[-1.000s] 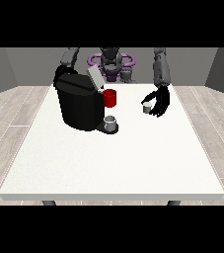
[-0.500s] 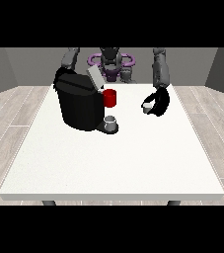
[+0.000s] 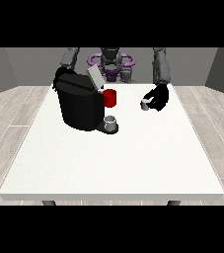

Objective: Insert the coffee pod into the coffee machine and close the lid

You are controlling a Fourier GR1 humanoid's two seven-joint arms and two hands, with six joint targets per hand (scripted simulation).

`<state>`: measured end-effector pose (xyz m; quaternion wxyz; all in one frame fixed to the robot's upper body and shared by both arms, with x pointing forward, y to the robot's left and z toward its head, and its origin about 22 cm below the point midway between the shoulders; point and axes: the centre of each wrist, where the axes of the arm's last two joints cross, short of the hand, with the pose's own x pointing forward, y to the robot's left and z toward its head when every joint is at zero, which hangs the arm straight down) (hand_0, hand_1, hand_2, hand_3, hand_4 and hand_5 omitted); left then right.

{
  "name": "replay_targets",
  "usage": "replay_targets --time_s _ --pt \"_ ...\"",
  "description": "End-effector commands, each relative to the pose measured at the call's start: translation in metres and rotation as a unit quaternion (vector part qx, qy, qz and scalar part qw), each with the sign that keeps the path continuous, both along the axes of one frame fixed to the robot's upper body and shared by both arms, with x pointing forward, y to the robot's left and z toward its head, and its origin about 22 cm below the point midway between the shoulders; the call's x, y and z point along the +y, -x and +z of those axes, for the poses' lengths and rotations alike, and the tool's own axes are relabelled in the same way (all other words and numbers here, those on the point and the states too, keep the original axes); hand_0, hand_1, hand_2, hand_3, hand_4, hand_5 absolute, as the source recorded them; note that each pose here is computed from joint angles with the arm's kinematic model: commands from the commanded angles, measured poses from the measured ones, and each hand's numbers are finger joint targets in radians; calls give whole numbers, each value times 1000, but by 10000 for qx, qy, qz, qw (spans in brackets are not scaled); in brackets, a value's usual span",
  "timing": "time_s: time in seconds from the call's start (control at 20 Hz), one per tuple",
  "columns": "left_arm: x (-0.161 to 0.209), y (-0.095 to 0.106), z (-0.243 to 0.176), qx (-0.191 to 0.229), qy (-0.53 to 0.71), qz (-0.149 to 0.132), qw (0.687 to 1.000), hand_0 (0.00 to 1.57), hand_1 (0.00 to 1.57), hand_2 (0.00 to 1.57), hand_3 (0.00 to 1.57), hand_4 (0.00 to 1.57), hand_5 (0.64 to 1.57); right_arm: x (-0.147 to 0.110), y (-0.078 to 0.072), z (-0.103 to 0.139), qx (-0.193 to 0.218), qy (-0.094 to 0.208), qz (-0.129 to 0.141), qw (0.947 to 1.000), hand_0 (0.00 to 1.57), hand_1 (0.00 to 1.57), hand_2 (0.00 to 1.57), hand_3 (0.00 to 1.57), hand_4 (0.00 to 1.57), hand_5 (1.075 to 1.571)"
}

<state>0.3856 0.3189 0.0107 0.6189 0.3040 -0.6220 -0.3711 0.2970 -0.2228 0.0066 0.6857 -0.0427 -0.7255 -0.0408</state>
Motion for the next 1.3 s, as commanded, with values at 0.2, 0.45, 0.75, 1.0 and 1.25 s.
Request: replay_targets --time_s 0.2,0.45,0.75,1.0,1.25 --pt "-4 -25 52 -13 180 -349 9992 1289 1289 1362 1337 557 1571 -6 23 -38 301 33 80 9995 0 0 0 0 407 1571" --pt "-6 -36 83 -411 145 -693 9966 1235 1235 1323 1291 571 1571 6 11 -22 147 -7 203 9997 0 0 0 0 489 1571" --pt "-47 -44 90 -199 76 -815 9964 1252 1252 1329 1292 573 1571 -12 1 -18 239 -73 145 9996 0 0 0 0 500 1571" --pt "-53 -59 134 -651 10 -660 9957 1011 1011 1199 1224 543 1571 5 -11 5 42 6 207 9998 0 0 0 0 508 1571" --pt "-47 -69 196 -1016 329 -509 9930 1211 1211 1253 1199 507 1571 10 -25 25 -250 0 162 9996 0 0 0 0 509 1571"
